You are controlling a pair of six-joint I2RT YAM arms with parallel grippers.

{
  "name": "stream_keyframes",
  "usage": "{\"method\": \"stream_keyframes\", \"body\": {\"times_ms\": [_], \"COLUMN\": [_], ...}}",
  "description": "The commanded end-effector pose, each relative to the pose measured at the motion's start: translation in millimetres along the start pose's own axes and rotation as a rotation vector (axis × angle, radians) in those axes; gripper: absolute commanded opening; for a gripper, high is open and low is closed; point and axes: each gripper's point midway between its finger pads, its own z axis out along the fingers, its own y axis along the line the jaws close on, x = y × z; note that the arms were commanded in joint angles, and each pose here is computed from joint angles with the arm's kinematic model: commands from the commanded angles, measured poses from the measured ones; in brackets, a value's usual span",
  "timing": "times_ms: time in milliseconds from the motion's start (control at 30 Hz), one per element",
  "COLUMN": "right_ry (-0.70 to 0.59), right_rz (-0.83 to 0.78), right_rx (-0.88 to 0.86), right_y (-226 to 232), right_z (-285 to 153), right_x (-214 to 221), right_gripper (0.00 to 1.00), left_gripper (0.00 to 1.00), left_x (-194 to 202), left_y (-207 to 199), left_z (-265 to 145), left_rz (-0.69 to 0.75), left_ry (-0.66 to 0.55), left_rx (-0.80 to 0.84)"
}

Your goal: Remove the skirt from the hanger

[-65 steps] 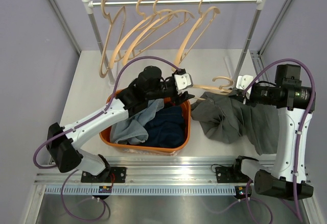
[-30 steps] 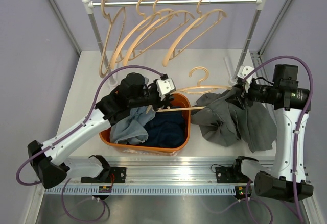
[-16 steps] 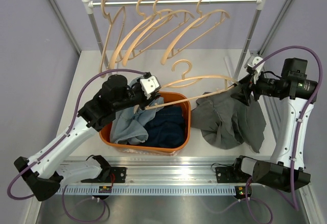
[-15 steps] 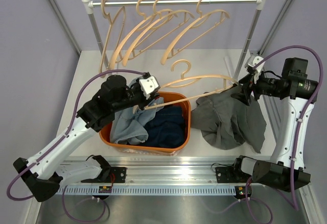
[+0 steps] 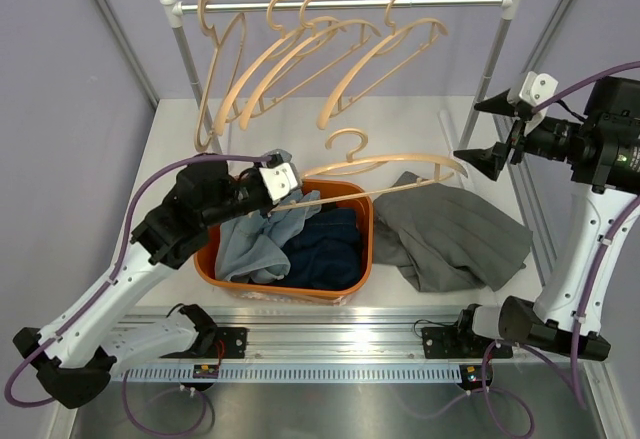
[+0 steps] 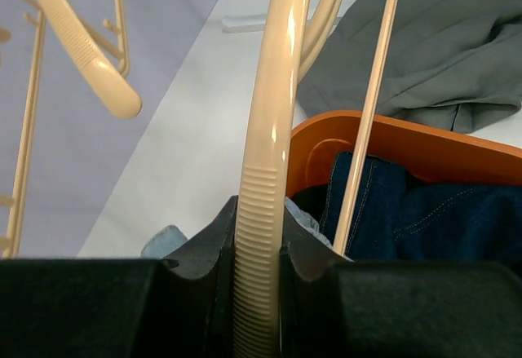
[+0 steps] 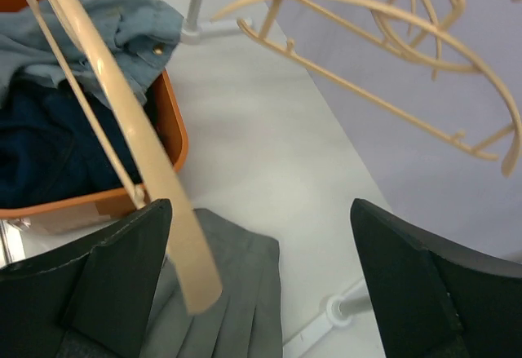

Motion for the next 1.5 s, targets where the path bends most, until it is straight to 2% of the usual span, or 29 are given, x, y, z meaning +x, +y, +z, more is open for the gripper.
{"method": "stream_keyframes", "body": {"times_ms": [0,100,167,400,533,633,667,767,800,867,900,933,967,1033,1067,1133,1167,1267,1367,1467], "right_ry": [-0.053,0.045,0.068,0.175,0.24,0.26,0.259,0.258,0.255,0.247,0.248,0.248,0.249,0.269,0.274,0.317,0.329,0.377,0.37,0.395], "right_rz": [0.293,0.275,0.252,0.233,0.235,0.239,0.24,0.252,0.247,0.232,0.232,0.229,0.222,0.223,0.218,0.224,0.226,0.254,0.327,0.415], "right_rx": [-0.183,-0.283,-0.365,-0.415,-0.413,-0.419,-0.424,-0.433,-0.43,-0.424,-0.422,-0.42,-0.414,-0.408,-0.403,-0.39,-0.379,-0.341,-0.248,-0.097], "right_y": [63,91,113,132,133,134,134,135,136,137,138,139,141,142,144,146,148,148,135,107], "right_z": [4,19,26,30,33,34,34,33,31,29,28,27,24,22,20,17,14,9,3,-7], "right_x": [-25,-16,-15,11,35,42,42,39,38,35,35,35,34,39,40,52,54,71,80,95], "right_gripper": [0.99,1.0,1.0,0.99,0.94,0.83,0.72,0.5,0.35,0.22,0.1,0.03,0.0,0.0,0.0,0.0,0.0,0.0,0.0,0.0], "left_gripper": [0.0,0.0,0.0,0.0,0.0,0.0,0.0,0.0,0.0,0.0,0.0,0.0,0.03,0.13,0.33,0.57,0.74,0.94,0.99,0.99], "left_x": [-28,-37,-37,-62,-68,-72,-72,-68,-68,-65,-69,-69,-72,-76,-83,-85,-89,-98,-102,-101], "left_y": [-2,-2,-1,7,9,7,7,6,6,8,11,13,15,23,30,37,39,52,62,72], "left_z": [6,21,32,52,56,58,60,66,67,70,70,70,68,68,65,60,56,42,25,6], "left_rz": [0.123,0.145,0.173,0.227,0.238,0.253,0.252,0.249,0.248,0.229,0.225,0.207,0.199,0.149,0.145,0.101,0.093,0.056,0.017,-0.034], "left_ry": [-0.113,-0.125,-0.121,-0.182,-0.195,-0.214,-0.215,-0.204,-0.207,-0.201,-0.218,-0.219,-0.23,-0.249,-0.277,-0.288,-0.299,-0.317,-0.317,-0.301], "left_rx": [0.065,0.118,0.139,0.176,0.18,0.188,0.19,0.192,0.187,0.173,0.154,0.134,0.116,0.063,0.026,-0.028,-0.048,-0.124,-0.195,-0.274]}}
